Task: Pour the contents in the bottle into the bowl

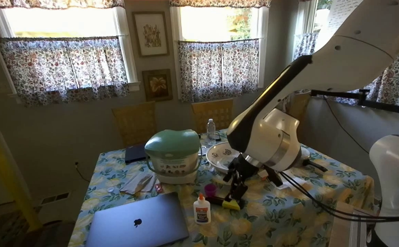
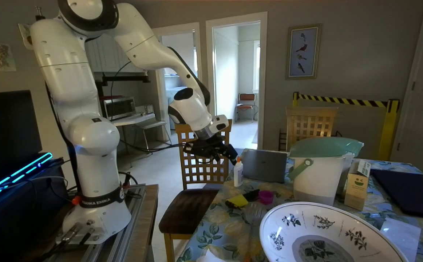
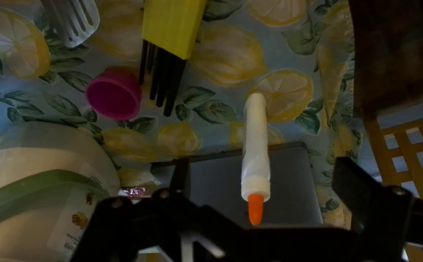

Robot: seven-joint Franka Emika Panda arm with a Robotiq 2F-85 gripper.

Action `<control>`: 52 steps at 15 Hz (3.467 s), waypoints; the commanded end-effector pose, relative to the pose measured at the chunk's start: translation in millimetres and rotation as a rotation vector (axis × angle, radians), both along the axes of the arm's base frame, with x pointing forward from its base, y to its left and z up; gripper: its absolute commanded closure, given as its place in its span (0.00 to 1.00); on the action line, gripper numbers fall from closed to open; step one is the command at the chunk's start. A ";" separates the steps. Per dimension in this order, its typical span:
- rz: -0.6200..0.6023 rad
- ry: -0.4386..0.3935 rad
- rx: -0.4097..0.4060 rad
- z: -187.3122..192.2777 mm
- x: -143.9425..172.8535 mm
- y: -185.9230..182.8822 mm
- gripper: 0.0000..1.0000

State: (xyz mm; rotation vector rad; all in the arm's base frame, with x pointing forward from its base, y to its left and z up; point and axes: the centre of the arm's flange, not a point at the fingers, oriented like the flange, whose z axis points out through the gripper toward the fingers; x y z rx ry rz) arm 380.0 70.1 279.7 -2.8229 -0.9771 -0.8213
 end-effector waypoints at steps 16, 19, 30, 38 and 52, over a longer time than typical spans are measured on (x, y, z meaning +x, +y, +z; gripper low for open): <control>0.028 0.038 0.163 -94.9 32.9 20.3 0.00; 0.029 0.023 0.159 -96.9 37.0 22.0 0.00; 0.082 -0.020 0.130 -99.9 44.8 29.5 0.11; 0.098 -0.079 0.128 -114.6 50.1 29.0 0.33; 0.121 -0.122 0.181 -121.7 52.8 34.4 0.92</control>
